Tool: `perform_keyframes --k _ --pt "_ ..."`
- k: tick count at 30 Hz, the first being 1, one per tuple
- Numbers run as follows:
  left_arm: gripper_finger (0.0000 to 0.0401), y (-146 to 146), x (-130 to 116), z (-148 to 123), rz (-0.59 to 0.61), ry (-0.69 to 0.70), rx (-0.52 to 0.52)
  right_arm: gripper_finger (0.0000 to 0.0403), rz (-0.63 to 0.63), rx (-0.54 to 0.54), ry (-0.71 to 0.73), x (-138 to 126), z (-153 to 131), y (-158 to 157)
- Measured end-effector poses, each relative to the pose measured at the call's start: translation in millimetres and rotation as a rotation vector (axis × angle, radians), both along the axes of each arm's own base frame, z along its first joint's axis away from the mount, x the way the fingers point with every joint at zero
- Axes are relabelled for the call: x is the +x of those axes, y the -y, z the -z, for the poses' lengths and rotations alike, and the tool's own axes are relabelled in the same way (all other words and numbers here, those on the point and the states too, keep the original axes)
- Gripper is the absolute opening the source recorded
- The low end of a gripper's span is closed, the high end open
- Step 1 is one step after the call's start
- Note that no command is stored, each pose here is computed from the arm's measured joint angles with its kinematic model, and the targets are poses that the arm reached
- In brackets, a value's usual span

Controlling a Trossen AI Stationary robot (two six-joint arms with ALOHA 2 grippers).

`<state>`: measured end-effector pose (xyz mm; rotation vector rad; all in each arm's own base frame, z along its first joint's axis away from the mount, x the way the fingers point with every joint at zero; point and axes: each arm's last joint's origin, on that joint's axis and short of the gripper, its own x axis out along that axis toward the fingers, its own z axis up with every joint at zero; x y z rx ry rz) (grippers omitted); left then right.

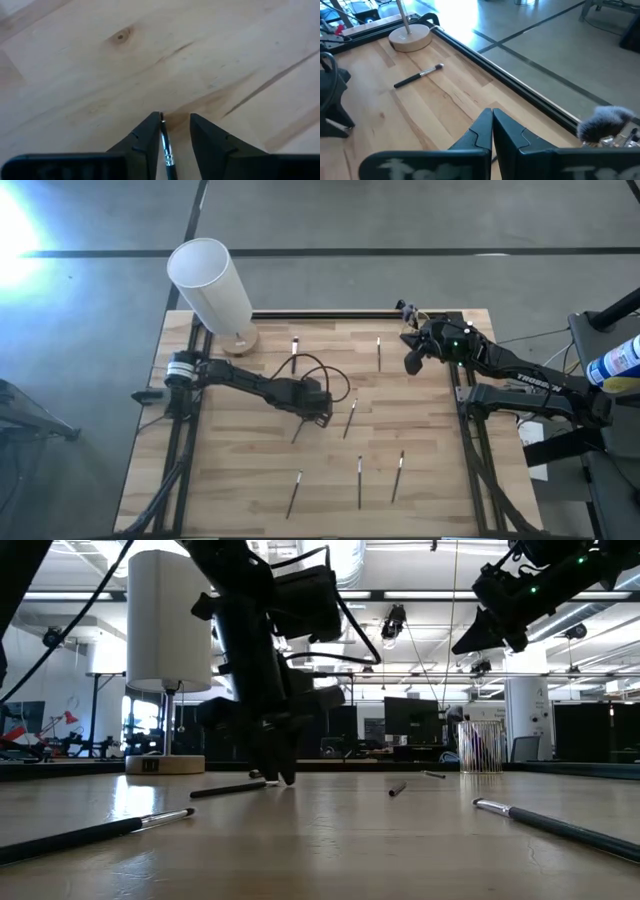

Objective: Put items in baskets/containers
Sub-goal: Put the liner brush into the yellow container

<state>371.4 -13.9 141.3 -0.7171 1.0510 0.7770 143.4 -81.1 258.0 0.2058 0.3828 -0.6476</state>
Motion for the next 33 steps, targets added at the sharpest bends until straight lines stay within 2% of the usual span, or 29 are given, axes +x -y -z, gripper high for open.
perform_keyframes --k 7,14,19,21,25,28,33 --pt "0.0012 0 -4 -3 -0.007 -0.024 -0.002 0.0008 -0.012 -0.006 -0.006 0 0 0" --pt "0.0002 -2 -10 -22 0.021 0.004 -0.008 0.0008 -0.014 -0.009 -0.009 0 0 0" --pt "0.0001 -2 -14 -48 0.021 0.099 0.002 0.0008 -0.014 -0.007 -0.009 0 0 0" --pt "0.0001 -4 -15 -59 0.000 0.146 0.035 0.0008 -0.017 -0.007 -0.008 0 0 0" --pt "0.0000 -4 -16 -89 -0.038 0.326 0.103 0.0008 -0.036 0.000 -0.005 0 0 -1" --pt "0.0000 -5 -12 -109 -0.046 0.511 0.150 0.0008 -0.092 0.026 0.012 1 0 -3" --pt "0.0000 -6 -7 -129 0.023 0.920 0.234 0.0008 -0.244 0.140 0.086 4 2 -7"
